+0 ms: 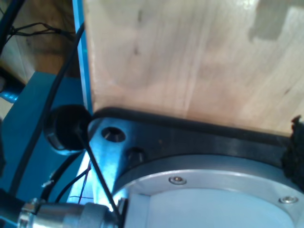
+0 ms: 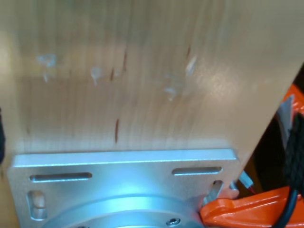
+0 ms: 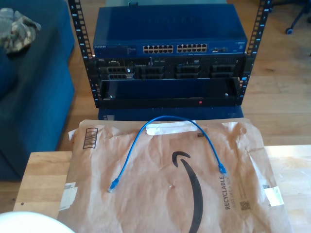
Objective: Grab the cable and plug it in
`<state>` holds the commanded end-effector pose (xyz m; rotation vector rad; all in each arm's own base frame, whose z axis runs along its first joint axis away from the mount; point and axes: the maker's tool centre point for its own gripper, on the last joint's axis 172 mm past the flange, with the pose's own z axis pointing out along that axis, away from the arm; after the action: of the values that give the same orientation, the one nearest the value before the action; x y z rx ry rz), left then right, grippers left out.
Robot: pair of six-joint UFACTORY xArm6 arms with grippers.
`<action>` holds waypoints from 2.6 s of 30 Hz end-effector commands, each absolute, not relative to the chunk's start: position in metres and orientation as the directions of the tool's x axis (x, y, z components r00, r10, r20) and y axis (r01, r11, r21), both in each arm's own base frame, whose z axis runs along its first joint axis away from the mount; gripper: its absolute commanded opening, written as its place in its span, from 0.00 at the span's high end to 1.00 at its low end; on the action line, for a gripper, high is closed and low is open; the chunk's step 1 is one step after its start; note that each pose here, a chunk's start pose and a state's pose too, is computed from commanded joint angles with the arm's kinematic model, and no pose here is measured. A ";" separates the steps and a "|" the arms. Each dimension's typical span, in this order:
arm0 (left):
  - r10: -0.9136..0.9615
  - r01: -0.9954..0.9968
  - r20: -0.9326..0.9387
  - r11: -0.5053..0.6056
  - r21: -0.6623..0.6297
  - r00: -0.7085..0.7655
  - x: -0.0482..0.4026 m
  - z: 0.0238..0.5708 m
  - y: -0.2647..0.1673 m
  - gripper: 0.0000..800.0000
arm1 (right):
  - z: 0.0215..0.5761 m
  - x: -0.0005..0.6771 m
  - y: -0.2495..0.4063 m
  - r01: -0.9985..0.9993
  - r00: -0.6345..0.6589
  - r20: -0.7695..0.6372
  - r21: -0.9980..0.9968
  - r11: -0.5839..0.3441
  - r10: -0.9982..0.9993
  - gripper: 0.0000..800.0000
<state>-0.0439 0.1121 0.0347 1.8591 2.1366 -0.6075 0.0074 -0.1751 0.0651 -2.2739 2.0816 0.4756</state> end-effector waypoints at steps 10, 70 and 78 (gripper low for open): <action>0.870 0.965 -0.455 0.079 -0.249 -0.188 -0.029 0.123 0.153 0.00 | 0.142 0.022 -0.221 -0.981 -0.088 -0.065 0.177 0.075 -0.994 0.01; 0.894 0.896 -0.325 0.158 -0.415 -0.309 0.203 0.184 0.066 0.00 | 0.105 0.398 0.375 -0.617 0.786 0.077 0.036 -0.786 -0.613 0.01; 0.893 0.895 -0.327 0.159 -0.416 -0.311 0.203 0.184 0.066 0.00 | 0.095 0.406 0.367 -0.632 0.774 0.075 0.052 -0.773 -0.628 0.02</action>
<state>0.2027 0.0656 0.1844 1.8414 2.3879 -0.8627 0.4063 0.3667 0.0949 -3.0286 1.0771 -0.0860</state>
